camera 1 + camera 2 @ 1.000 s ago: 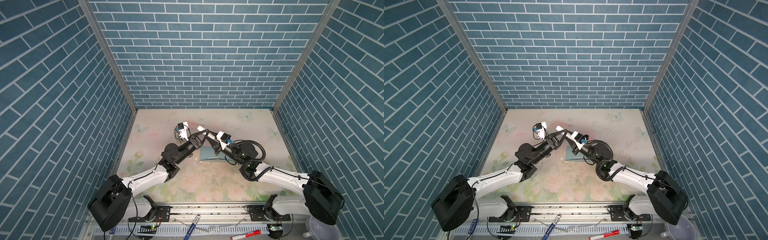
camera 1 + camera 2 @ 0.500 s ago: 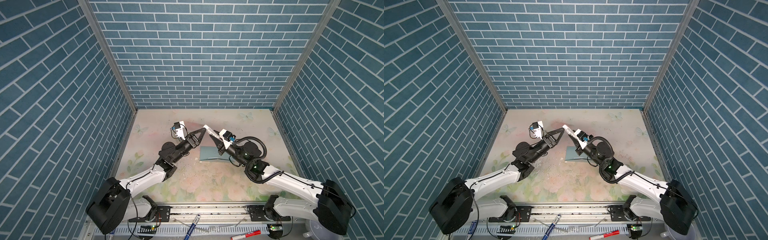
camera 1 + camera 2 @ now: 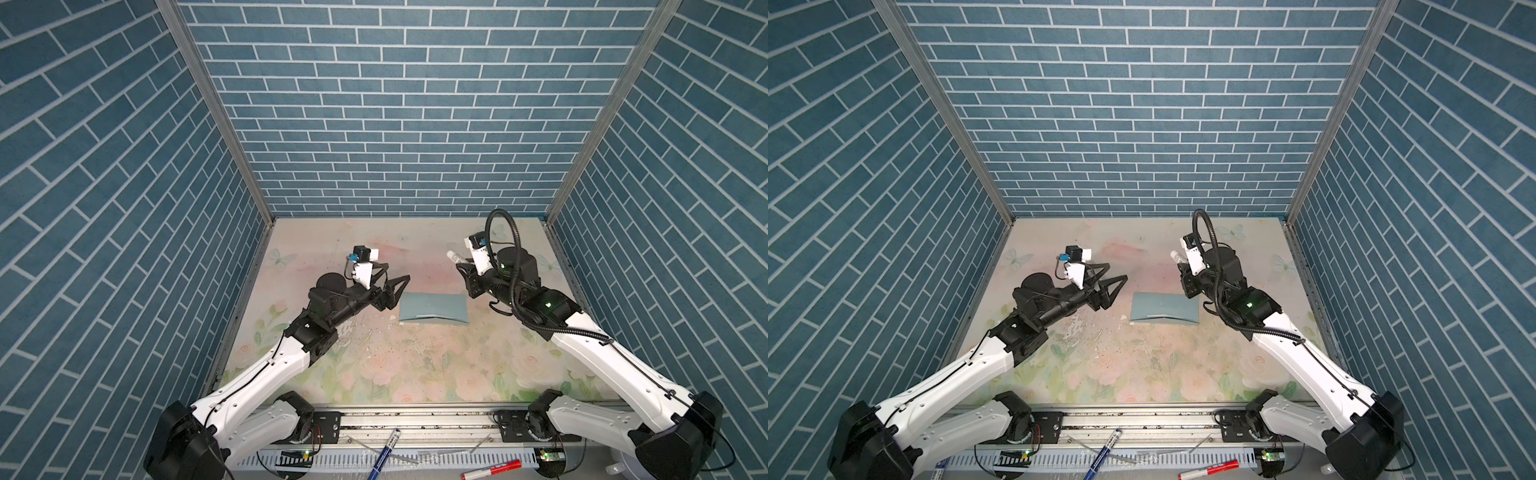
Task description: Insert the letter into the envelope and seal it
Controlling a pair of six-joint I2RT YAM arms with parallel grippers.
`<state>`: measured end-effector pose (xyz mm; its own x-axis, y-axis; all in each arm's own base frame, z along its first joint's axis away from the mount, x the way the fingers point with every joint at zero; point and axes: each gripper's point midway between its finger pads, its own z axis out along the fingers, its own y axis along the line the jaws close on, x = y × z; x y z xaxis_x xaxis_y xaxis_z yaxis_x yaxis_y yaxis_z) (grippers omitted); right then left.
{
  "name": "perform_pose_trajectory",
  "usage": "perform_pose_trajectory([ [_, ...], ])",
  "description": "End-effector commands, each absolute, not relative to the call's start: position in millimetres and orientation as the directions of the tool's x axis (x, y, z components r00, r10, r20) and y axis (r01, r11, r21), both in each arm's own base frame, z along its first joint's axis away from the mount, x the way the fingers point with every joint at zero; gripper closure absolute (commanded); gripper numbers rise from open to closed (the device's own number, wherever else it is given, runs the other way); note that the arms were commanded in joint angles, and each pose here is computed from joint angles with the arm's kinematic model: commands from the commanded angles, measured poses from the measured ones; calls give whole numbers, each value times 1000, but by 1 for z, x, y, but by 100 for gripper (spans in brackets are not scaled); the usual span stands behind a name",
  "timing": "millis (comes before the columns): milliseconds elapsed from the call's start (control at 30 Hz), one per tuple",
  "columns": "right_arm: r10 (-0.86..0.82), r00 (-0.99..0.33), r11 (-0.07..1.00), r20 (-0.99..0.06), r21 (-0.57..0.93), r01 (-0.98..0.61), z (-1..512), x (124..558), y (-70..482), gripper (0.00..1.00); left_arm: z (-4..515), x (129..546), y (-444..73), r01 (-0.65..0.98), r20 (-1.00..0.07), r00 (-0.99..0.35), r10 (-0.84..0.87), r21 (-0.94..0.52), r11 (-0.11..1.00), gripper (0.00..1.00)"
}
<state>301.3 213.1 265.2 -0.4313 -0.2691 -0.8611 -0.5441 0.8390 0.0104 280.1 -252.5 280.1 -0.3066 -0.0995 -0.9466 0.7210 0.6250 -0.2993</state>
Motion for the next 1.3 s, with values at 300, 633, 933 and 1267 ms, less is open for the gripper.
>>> perform_pose_trajectory([
  [300, -328, -784, 919, -527, 13, -394, 175, 264, 149, 100, 161, 261, -316, 903, -813, -219, 539, 40, 428, 25],
  [633, -282, -793, 938, -540, 16, -345, 176, 253, 135, 100, 100, 272, -349, 932, -688, -228, 689, 49, 358, 38],
  [933, -270, -787, 932, -554, 54, -358, 177, 257, 144, 100, 72, 277, -359, 931, -640, -221, 736, 87, 354, 55],
  [1267, -268, -790, 917, -551, 105, -384, 181, 257, 155, 100, 71, 278, -358, 900, -639, -259, 724, 112, 421, 96],
])
